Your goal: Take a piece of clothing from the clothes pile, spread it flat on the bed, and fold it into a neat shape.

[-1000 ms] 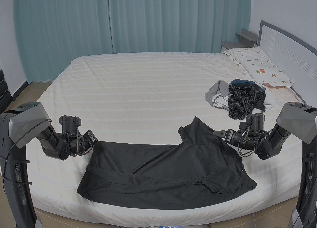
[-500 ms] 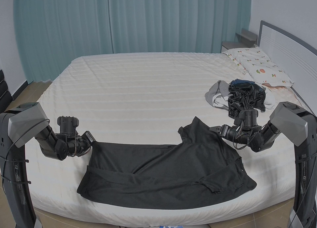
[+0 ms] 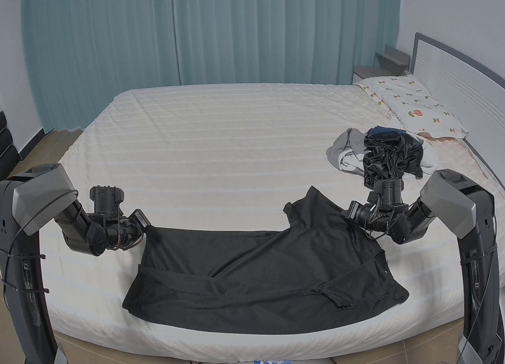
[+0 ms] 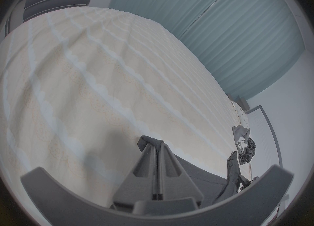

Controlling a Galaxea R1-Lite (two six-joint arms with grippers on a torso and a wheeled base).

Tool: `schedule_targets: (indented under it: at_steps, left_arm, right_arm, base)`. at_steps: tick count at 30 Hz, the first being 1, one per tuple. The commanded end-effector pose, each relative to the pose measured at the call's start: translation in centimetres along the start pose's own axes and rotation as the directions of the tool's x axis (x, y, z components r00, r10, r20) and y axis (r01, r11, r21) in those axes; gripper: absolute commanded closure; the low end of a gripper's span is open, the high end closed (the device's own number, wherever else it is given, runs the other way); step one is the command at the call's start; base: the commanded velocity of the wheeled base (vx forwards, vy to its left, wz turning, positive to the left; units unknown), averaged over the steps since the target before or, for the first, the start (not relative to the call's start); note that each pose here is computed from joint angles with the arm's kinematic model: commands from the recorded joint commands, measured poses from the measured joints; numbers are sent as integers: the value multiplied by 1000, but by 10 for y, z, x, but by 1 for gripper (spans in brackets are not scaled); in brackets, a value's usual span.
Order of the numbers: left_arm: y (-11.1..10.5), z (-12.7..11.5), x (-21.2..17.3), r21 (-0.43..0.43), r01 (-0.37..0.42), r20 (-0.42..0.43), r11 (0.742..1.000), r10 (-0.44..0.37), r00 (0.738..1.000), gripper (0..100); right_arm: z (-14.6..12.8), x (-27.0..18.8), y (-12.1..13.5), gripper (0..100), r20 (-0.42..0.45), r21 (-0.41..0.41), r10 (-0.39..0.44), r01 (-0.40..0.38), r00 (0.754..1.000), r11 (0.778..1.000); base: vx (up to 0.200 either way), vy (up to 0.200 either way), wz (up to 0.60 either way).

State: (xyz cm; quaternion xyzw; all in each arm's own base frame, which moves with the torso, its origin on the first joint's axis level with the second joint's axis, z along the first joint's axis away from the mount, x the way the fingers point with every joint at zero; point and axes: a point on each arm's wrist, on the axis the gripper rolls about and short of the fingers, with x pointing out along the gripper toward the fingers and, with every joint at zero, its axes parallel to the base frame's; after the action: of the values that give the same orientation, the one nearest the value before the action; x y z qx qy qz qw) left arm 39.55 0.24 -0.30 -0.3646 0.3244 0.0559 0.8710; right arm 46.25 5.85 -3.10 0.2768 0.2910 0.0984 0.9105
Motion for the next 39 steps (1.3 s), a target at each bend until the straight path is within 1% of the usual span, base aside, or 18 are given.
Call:
schedule_targets:
  at_steps: [1,6,7,8,10,14,19,21,26,30,33,34,35,37,39]
  left_arm:
    - [2,3,-2,-6,-3,8,1000,3,1000,100]
    - [3,6,-4,-10,-2,17,1000,3,1000,100]
    - [4,8,-4,-12,-4,21,1000,4,1000,100]
    - [4,8,-4,-12,-4,21,1000,4,1000,100]
    - [6,11,-5,-17,-6,30,1000,6,1000,100]
    - [8,13,-6,-21,-6,33,1000,7,999,100]
    - [10,15,-12,-29,25,8,999,-25,1000,100]
    - [10,18,-14,-34,43,3,998,-43,999,100]
    - [9,23,-13,-102,62,13,993,-61,998,100]
    - [9,25,-13,-107,67,19,992,-65,998,100]
    - [8,27,-16,-120,99,31,988,-96,995,100]
    - [8,27,-16,-120,99,31,988,-96,995,100]
    - [7,27,-20,-118,117,39,986,-113,993,100]
    - [4,23,-29,-105,123,36,987,-120,992,100]
    - [-5,27,-40,-95,147,56,985,-142,988,100]
  right_arm:
    - [11,-18,3,100,35,28,7,-8,999,1000]
    - [20,-36,5,100,76,40,54,-57,996,998]
    - [25,-43,7,100,102,46,74,-79,992,996]
    - [25,-43,7,100,102,46,74,-79,992,996]
    - [31,-49,6,100,140,64,85,-95,987,993]
    - [29,-55,1,100,142,76,82,-93,987,993]
    - [32,-59,-1,100,181,90,99,-117,978,989]
    - [31,-59,-1,100,182,94,98,-116,978,989]
    - [29,-58,-3,100,177,97,94,-113,980,989]
    - [31,-58,-2,100,182,99,98,-117,978,988]
    - [33,-60,0,100,192,110,101,-123,976,986]
    - [33,-60,0,100,192,110,101,-123,976,986]
    - [32,-60,-2,100,184,114,97,-120,978,986]
    - [30,-61,-2,100,181,116,95,-117,979,986]
    - [31,-62,-1,100,188,112,100,-122,977,986]
  base:
    - [0,0,0]
    - [0,0,0]
    - [0,0,0]
    - [0,0,0]
    - [0,0,0]
    - [0,0,0]
    - [0,0,0]
    - [0,0,0]
    - [0,0,0]
    - [0,0,0]
    - [0,0,0]
    - [0,0,0]
    - [0,0,0]
    - [0,0,0]
    - [0,0,0]
